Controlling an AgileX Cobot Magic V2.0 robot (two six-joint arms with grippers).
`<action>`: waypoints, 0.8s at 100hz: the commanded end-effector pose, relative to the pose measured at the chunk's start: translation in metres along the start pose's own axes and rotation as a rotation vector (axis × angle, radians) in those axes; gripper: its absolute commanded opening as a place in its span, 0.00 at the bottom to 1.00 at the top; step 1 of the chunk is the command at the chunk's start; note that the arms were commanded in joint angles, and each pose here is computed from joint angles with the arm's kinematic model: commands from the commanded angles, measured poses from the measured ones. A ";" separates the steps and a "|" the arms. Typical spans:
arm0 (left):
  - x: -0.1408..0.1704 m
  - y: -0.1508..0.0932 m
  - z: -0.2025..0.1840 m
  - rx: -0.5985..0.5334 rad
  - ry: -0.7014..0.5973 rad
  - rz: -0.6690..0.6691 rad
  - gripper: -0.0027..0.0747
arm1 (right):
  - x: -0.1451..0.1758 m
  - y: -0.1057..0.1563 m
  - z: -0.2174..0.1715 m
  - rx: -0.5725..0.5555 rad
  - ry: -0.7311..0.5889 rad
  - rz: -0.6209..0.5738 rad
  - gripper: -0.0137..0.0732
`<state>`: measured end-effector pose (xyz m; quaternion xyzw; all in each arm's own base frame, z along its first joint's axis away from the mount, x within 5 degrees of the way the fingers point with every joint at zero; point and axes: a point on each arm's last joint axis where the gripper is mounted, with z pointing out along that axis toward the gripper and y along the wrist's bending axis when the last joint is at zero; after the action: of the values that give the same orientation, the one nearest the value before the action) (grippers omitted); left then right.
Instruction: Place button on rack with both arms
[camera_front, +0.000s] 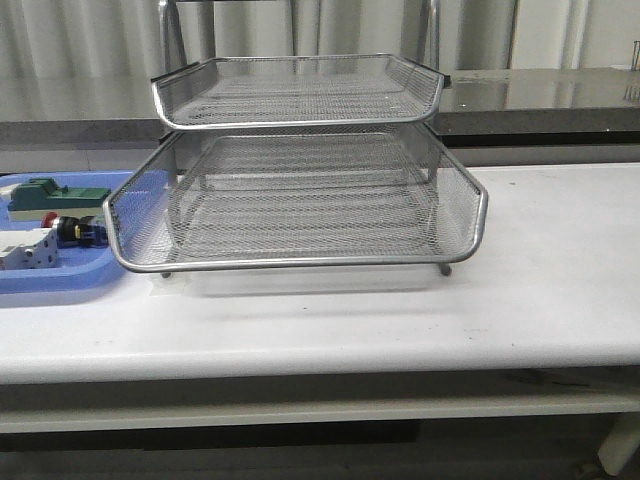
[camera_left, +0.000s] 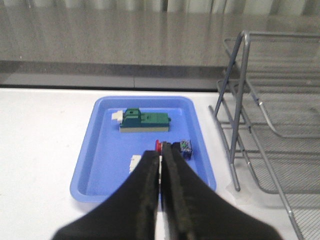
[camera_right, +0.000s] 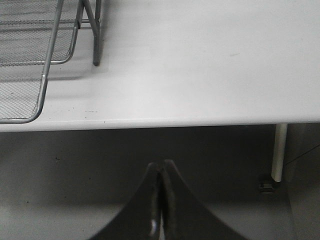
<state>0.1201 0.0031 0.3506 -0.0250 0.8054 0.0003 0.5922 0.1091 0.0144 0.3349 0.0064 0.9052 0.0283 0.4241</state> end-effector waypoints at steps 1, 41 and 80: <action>-0.029 0.001 0.018 -0.023 -0.003 0.055 0.04 | -0.012 0.000 -0.007 -0.004 -0.092 -0.007 0.08; -0.044 0.001 0.129 -0.035 0.365 0.171 0.04 | -0.012 0.000 -0.007 -0.004 -0.091 -0.007 0.08; -0.040 0.001 0.148 -0.028 0.450 0.182 0.27 | -0.012 0.000 -0.007 -0.004 -0.091 -0.007 0.08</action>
<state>0.2734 0.0094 0.3236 0.0399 0.9351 0.0575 0.3475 0.1091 0.0143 0.3349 0.0063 0.9051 0.0280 0.4242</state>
